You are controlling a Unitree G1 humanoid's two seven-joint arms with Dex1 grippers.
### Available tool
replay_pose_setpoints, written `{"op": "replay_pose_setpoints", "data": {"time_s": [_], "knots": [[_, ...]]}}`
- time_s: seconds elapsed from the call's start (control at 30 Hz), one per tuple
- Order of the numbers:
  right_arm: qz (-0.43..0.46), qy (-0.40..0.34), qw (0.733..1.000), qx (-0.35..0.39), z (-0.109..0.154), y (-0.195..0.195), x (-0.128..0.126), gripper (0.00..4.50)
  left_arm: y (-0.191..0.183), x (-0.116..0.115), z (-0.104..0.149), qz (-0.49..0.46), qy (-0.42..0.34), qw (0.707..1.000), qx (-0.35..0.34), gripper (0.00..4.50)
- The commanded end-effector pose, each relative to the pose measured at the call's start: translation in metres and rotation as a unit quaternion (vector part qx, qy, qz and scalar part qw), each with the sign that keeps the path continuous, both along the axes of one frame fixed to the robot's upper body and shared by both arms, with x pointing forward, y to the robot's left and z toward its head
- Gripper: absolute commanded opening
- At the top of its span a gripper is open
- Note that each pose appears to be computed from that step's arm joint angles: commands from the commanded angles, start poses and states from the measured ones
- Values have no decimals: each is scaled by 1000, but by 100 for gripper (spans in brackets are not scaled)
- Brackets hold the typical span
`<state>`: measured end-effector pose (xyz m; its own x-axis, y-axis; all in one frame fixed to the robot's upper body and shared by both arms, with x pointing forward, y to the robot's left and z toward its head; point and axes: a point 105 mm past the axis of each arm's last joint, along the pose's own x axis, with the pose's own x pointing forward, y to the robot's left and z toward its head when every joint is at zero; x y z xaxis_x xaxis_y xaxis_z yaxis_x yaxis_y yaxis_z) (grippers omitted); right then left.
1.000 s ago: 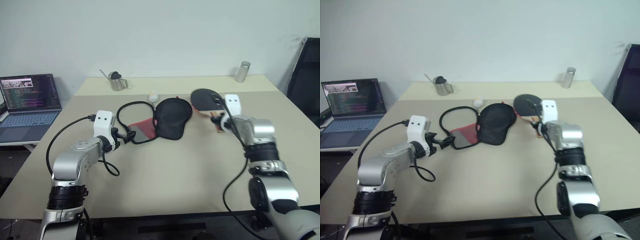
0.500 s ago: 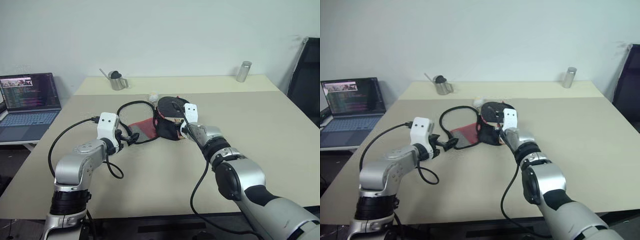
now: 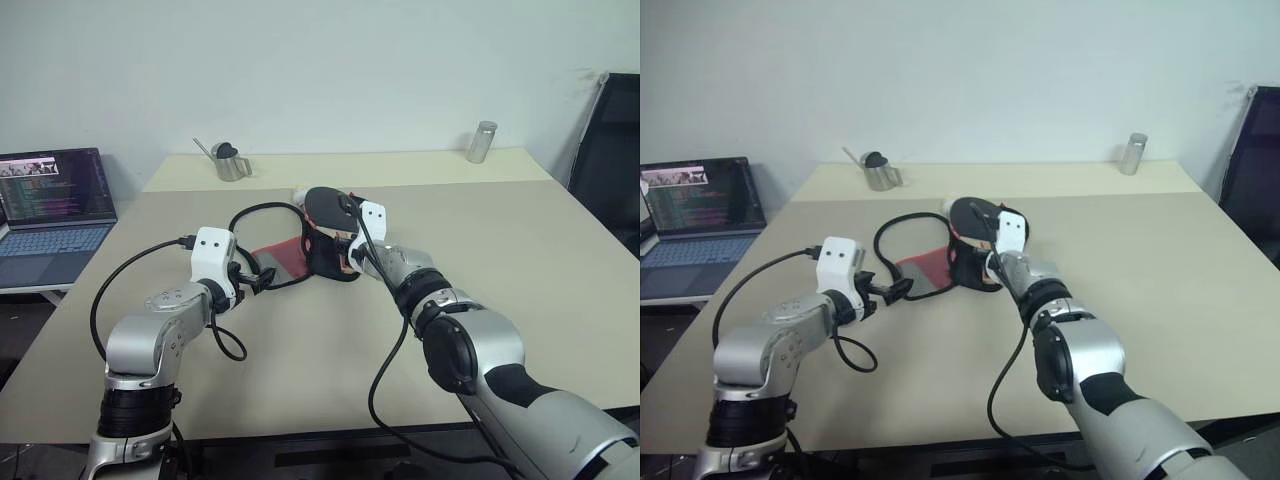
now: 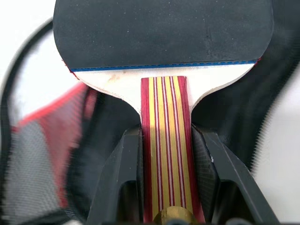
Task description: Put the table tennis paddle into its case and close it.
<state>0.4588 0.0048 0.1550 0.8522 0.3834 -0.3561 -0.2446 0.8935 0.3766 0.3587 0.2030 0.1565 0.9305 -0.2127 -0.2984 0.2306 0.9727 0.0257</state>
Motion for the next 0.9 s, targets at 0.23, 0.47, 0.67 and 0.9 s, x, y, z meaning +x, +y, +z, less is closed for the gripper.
{"op": "replay_pose_setpoints", "data": {"time_s": [0.23, 0.47, 0.67, 0.9], "knots": [[-14, -34, 999, 8, 26, 8, 4, 107, -3, -3, 11, 2, -25, 1000, -1, 450], [-8, -24, 999, -35, -5, 8, -2, 107, -4, -5, 11, 4, -22, 1000, -2, 450], [-22, -17, 999, -34, -11, 2, -1, 107, -3, -7, 10, 7, -21, 1000, -1, 450], [-42, -37, 998, -22, 7, -4, 5, 107, -4, -5, 11, 7, -22, 1000, -1, 450]]}}
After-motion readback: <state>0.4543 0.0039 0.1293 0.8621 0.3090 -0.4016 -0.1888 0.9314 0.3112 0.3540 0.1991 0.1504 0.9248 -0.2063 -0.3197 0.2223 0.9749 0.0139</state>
